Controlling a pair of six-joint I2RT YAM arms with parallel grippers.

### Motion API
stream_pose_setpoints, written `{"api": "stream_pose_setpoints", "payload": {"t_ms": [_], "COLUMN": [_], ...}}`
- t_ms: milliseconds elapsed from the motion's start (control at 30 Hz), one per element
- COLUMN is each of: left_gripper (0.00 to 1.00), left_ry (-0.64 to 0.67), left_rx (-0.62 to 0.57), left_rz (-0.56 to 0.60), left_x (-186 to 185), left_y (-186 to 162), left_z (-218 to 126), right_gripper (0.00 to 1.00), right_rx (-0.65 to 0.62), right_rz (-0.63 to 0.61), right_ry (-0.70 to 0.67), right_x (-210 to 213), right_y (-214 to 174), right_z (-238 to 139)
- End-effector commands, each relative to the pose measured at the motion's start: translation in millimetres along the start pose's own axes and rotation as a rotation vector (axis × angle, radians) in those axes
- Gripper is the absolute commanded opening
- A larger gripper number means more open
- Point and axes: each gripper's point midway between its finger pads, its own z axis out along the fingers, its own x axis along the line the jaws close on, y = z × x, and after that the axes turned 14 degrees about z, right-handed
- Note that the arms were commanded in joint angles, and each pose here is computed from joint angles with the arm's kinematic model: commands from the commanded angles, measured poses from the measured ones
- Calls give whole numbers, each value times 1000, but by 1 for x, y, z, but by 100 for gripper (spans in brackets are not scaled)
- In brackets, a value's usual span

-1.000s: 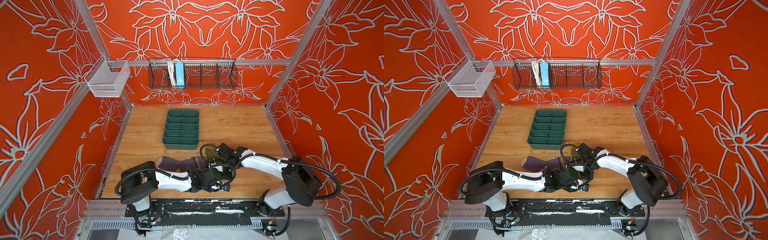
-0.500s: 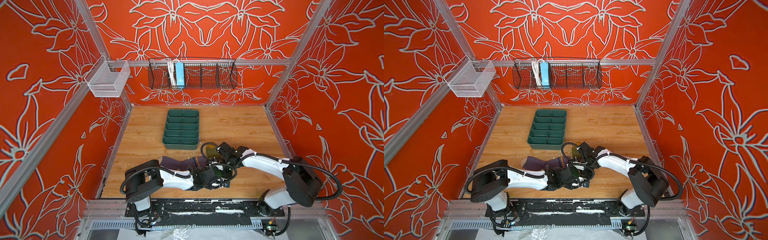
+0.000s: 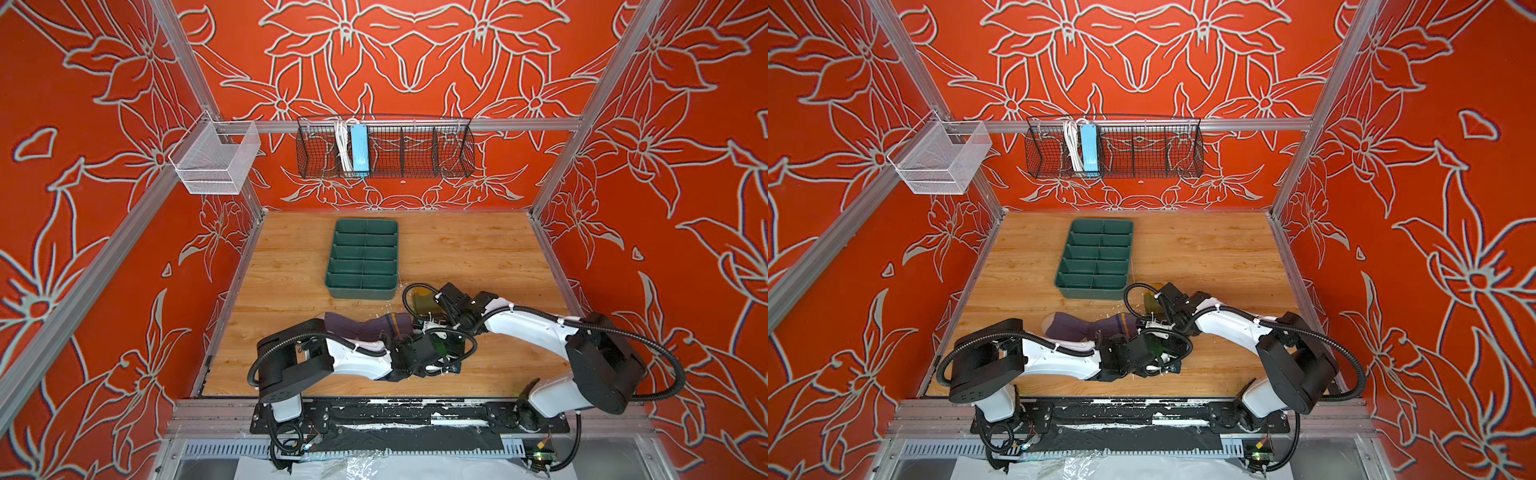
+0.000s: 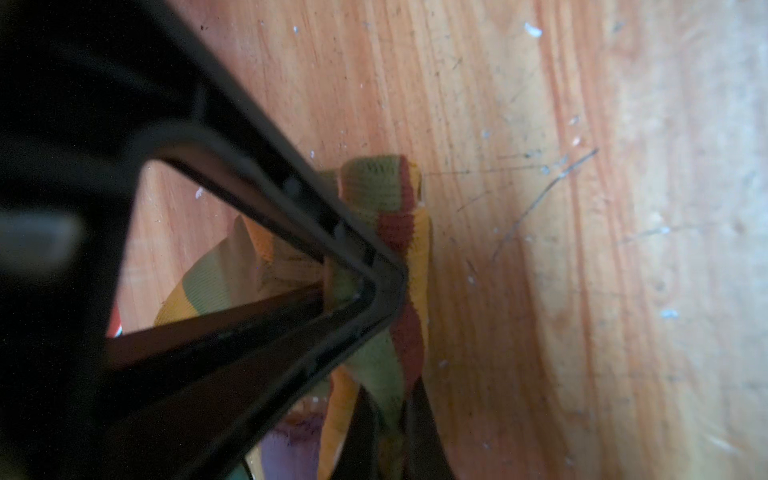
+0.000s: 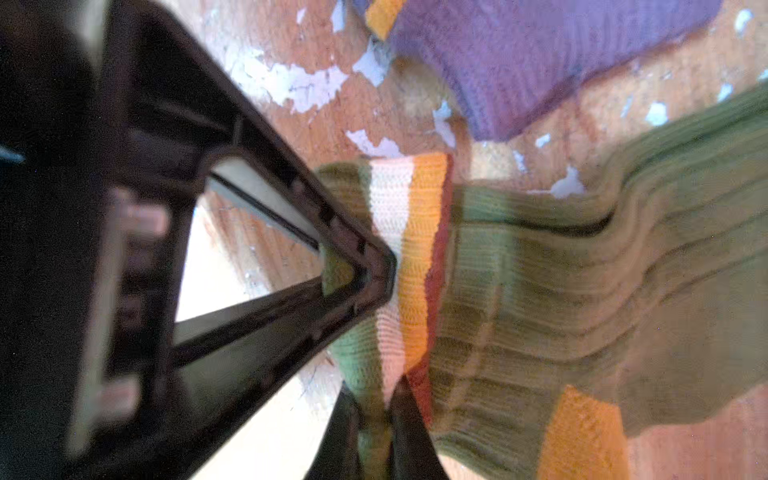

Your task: Roll the socks

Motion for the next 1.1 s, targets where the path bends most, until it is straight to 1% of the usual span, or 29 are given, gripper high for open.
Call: {"api": "stream_pose_setpoints", "payload": {"t_ms": [0,33,67,100,133,167,233,367,433,467,533,567,633,667,700,733,800,833,867,933,967,1000,1033,1067], "left_gripper": [0,0,0,0,0,0,0,0,0,0,0,0,0,0,0,0,0,0,0,0,0,0,0,0], "left_ry": [13,2,-5,-14,-23,-31,-34,-46,-52,-58,-94,-134,-235,-297,-337,-400,-459,-530,-574,-723,-745,-783,-827,-840], "left_rx": [100,107,110,113,110,110,111,120,121,117,107,94,55,41,33,14,2,-12,-9,-20,-9,-12,-25,-14], "left_rz": [-102,-104,-111,-116,-120,-121,-123,-118,-118,-117,-116,-109,-106,-108,-117,-128,-191,-226,-269,-363,-404,-442,-465,-504], "left_x": [9,8,7,5,2,0,-2,-6,-7,-8,-12,-17,-30,-37,-41,-47,-46,-47,-45,-45,-42,-42,-44,-43], "left_y": [-29,-30,-30,-32,-32,-33,-35,-37,-37,-36,-34,-31,-25,-21,-19,-15,-11,-8,-6,0,0,2,5,5], "left_z": [7,6,4,3,2,1,-1,0,0,-1,-3,-4,-9,-12,-13,-16,-18,-21,-22,-27,-23,-20,-19,-13], "right_gripper": [0,6,16,32,50,56,61,66,66,65,66,67,72,78,83,84,83,83,83,82,82,82,82,82], "right_rx": [63,66,70,74,76,73,54,-33,-75,-93,-148,-184,-277,-339,-444,-508,-574,-608,-630,-710,-771,-866,-931,-989], "right_rz": [-36,-36,-30,-33,-36,-39,-48,-64,-56,-54,-39,-19,30,87,173,223,298,344,376,404,413,428,410,361], "right_ry": [103,83,65,48,23,3,-23,-76,-118,-154,-272,-362,-620,-780,-981,-1089,-1199,-1248,-1279,-1314,-1320,-1298,-1247,-1176], "right_x": [31,28,25,24,20,18,15,11,5,-1,-20,-35,-75,-99,-124,-137,-149,-153,-154,-147,-143,-135,-125,-112], "right_y": [-18,-19,-21,-22,-25,-26,-28,-27,-28,-29,-29,-28,-23,-21,-19,-20,-24,-25,-27,-26,-25,-23,-19,-13], "right_z": [-3,-4,-6,-8,-10,-12,-18,-37,-50,-56,-74,-84,-112,-131,-162,-182,-214,-232,-246,-276,-289,-302,-307,-308]}}
